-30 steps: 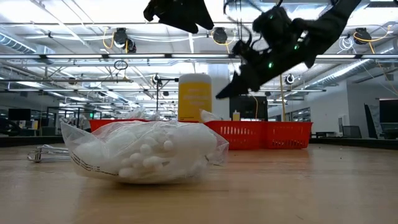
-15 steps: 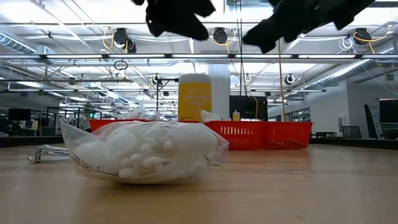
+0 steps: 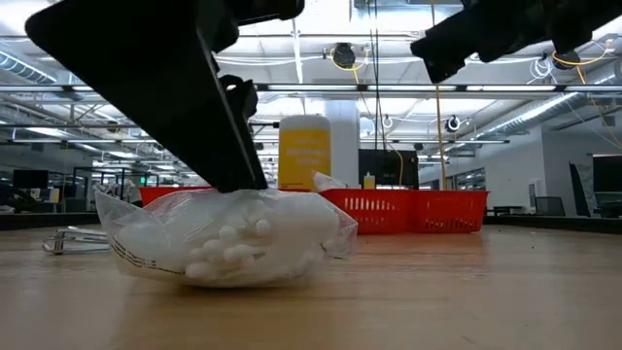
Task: Pick & Place Travel size toiletries
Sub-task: Put the cotton pack into the middle right red basket
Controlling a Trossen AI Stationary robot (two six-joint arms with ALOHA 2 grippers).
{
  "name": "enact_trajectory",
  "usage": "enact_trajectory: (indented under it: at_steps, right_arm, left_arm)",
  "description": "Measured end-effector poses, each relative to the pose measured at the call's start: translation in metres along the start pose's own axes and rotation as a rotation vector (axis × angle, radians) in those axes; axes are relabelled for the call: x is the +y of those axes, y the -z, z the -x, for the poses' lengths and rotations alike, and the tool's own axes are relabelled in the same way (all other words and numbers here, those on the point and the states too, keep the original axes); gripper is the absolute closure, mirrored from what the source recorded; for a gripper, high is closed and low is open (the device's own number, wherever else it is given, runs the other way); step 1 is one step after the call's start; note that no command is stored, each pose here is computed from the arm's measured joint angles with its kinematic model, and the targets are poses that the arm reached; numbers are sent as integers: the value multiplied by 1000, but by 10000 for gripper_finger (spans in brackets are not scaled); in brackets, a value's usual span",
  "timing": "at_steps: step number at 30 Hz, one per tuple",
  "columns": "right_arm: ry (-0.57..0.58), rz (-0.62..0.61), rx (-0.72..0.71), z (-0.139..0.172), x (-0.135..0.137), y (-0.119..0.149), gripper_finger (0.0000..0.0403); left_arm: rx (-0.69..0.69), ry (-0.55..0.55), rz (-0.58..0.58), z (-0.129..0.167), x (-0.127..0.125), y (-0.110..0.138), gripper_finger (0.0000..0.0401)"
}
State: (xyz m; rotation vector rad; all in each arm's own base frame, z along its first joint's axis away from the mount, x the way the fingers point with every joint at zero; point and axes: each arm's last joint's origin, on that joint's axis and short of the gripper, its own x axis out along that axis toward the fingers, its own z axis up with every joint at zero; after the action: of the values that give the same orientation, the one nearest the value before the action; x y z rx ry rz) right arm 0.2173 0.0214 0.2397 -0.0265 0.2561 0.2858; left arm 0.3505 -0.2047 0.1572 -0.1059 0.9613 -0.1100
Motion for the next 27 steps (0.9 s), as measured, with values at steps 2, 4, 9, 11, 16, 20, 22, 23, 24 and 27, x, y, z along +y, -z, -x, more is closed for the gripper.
enact_trajectory:
  at_steps: [2, 4, 9, 11, 16, 20, 22, 23, 24, 27]
  right_arm:
    - [1, -12, -9, 0, 0, 5, 277]
    - [1, -19, -26, 0, 0, 9, 277]
    - [2, -27, -49, 1, 1, 17, 277]
    - [2, -27, -48, 1, 1, 18, 277]
    - [2, -27, -44, 1, 1, 19, 277]
    - [2, -26, -44, 1, 1, 19, 277]
    - [1, -26, -43, 1, 1, 20, 277]
    - [1, -27, -40, 1, 1, 20, 277]
    - [1, -27, -36, 1, 1, 20, 277]
    - [-3, -29, -25, 1, 2, 21, 277]
  left_arm:
    - [24, -22, 2, -1, 4, 1, 174]
    - [52, -47, 30, -2, 10, 2, 174]
    - [75, -52, 44, -3, 17, 1, 193]
    - [83, -37, 40, -3, 16, 1, 219]
    - [89, -17, 42, -3, 19, 0, 318]
    - [100, 29, 60, 0, 22, -4, 389]
    - [88, 33, 74, 5, 24, -8, 390]
    - [71, 29, 68, 8, 25, -10, 389]
    - [46, 26, 49, 13, 25, -13, 389]
    - [-42, -2, -34, 34, 23, -23, 398]
